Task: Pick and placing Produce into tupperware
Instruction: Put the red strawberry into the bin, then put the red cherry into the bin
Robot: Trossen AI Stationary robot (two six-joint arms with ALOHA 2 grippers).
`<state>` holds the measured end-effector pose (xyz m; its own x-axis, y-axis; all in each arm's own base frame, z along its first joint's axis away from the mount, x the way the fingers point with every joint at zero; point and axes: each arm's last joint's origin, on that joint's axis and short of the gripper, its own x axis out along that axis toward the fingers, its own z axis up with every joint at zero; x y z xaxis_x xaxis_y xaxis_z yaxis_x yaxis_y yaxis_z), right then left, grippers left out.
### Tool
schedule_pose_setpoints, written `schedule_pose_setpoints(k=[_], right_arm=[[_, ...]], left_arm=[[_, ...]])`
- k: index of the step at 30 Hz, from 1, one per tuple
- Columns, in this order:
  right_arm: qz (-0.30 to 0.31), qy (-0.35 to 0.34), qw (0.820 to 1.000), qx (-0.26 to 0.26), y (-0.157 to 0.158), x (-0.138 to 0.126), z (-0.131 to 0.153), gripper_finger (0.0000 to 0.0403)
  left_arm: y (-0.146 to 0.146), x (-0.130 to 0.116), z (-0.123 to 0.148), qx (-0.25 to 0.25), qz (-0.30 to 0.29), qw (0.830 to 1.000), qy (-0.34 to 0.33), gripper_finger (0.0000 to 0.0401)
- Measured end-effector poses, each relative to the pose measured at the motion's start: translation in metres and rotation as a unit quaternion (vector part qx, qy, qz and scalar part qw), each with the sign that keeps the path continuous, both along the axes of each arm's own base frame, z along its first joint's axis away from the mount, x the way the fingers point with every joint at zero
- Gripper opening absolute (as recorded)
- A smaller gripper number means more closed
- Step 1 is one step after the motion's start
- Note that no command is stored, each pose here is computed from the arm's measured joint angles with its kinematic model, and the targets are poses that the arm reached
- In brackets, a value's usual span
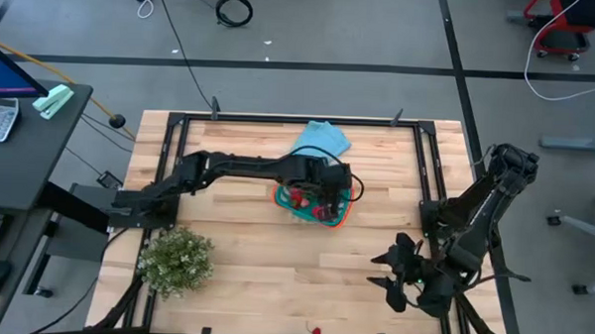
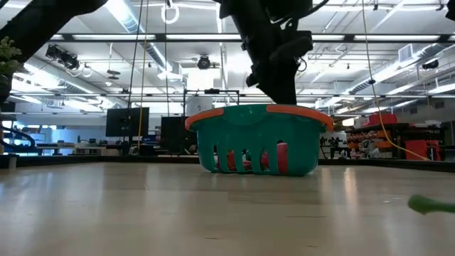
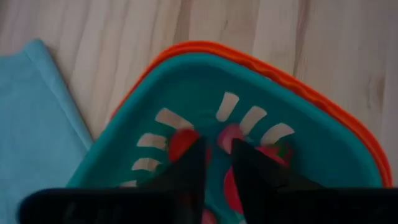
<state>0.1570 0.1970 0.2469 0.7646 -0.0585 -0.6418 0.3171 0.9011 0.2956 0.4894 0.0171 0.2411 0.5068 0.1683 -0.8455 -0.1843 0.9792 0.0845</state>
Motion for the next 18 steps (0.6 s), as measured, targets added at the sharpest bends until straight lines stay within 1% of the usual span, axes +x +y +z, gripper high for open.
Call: schedule_pose_setpoints(k=[4, 7, 9, 11, 13, 15, 16, 18], right_arm=[[0.001, -0.01, 1.0, 0.001, 0.006, 0.001, -0.003, 0.0254], [0.002, -0.013, 1.0, 0.005, 0.014, 0.006, -0.01, 0.0254], [0.007, -0.014, 1.0, 0.001, 0.021, 0.012, -0.019, 0.0254], [0.016, -0.017, 1.0, -0.007, 0.031, 0.019, -0.03, 0.0254], [0.032, -0.024, 0.999, -0.017, 0.042, 0.027, -0.043, 0.0254], [0.061, -0.036, 0.997, -0.03, 0.054, 0.038, -0.057, 0.0254], [0.08, -0.04, 0.995, -0.04, 0.059, 0.043, -0.064, 0.0254], [0.115, -0.059, 0.991, -0.041, 0.069, 0.057, -0.078, 0.0254]], left_arm=[[-0.001, 0.001, -0.002, 0.002, -0.005, 1.0, 0.001, 0.0131], [-0.008, 0.0, 0.007, 0.002, -0.012, 1.0, -0.006, 0.0159], [-0.015, -0.003, 0.028, 0.002, -0.019, 1.0, -0.024, 0.017], [-0.024, -0.004, 0.053, 0.002, -0.028, 0.998, -0.055, 0.0176], [-0.035, -0.01, 0.075, 0.001, -0.041, 0.997, -0.06, 0.0177], [-0.048, -0.013, 0.092, 0.001, -0.054, 0.995, -0.08, 0.0175], [-0.054, -0.018, 0.101, -0.001, -0.062, 0.993, -0.102, 0.0173], [-0.068, -0.031, 0.115, -0.013, -0.081, 0.991, -0.107, 0.0169]])
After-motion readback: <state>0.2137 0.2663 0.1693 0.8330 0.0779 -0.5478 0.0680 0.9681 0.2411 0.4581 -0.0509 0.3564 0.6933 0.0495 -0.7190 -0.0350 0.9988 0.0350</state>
